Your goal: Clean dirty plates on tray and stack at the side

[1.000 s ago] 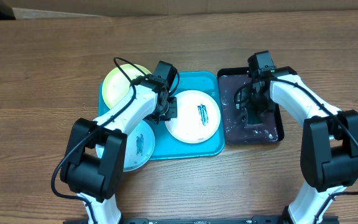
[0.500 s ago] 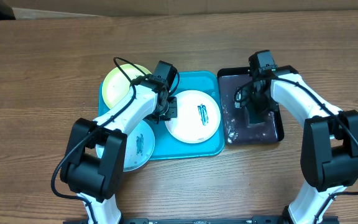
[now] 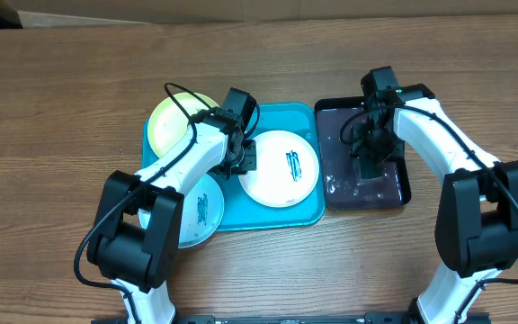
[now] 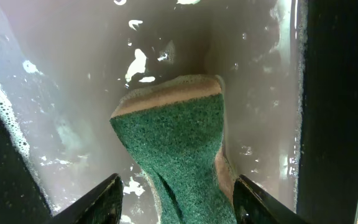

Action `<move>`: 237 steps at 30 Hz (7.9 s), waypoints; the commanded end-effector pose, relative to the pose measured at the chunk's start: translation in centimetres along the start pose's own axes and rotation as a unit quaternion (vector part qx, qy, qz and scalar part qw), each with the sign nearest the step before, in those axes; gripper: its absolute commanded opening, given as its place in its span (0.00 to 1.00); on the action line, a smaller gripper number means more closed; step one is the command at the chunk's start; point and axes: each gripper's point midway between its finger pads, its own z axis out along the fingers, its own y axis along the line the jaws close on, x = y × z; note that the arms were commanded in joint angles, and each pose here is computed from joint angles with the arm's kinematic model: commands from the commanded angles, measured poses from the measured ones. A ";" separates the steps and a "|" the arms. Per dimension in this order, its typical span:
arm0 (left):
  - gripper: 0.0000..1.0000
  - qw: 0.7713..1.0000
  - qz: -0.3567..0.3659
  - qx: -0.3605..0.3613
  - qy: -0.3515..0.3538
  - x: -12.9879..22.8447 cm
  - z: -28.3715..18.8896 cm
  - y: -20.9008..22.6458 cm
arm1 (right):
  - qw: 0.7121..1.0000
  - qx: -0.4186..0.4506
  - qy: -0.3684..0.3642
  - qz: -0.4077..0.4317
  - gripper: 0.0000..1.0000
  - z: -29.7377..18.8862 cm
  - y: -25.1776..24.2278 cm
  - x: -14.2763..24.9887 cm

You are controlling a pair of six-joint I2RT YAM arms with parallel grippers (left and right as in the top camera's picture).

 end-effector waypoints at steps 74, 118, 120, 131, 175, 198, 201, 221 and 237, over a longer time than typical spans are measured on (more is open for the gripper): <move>0.17 1.000 -0.008 -0.002 0.007 0.3 0.5 0.1 | 0.999 -0.039 0.009 -0.012 0.04 1.9 0.6 2.8; 0.04 0.998 -0.029 -0.051 0.001 0.3 0.3 1.9 | 0.998 -0.060 0.009 -0.012 0.04 -5.4 2.1 0.4; 0.04 0.998 -0.039 -0.056 -0.001 0.3 0.3 2.1 | 0.998 -0.061 0.011 -0.014 0.04 -5.2 2.2 0.6; 0.04 0.997 -0.049 -0.057 -0.002 0.3 0.3 2.1 | 0.998 -0.062 0.023 -0.014 0.04 -2.0 2.0 1.9; 0.04 0.997 -0.050 -0.053 -0.002 0.3 0.3 2.0 | 0.985 0.027 -0.115 -0.125 0.04 -6.6 16.4 1.1; 0.04 0.997 -0.050 -0.053 -0.002 0.3 0.3 2.0 | 0.990 0.050 -0.087 -0.098 0.04 -2.7 15.1 0.6; 0.05 0.997 -0.050 -0.053 -0.002 0.3 0.3 2.0 | 0.991 0.040 -0.078 -0.096 0.04 -2.1 14.9 0.6; 0.04 0.997 -0.049 -0.052 -0.003 0.3 0.3 2.0 | 0.991 0.012 -0.073 -0.113 0.04 1.8 14.9 1.3; 0.04 0.997 -0.049 -0.052 -0.003 0.2 0.3 1.9 | 0.992 0.017 -0.065 -0.110 0.13 2.3 14.2 1.6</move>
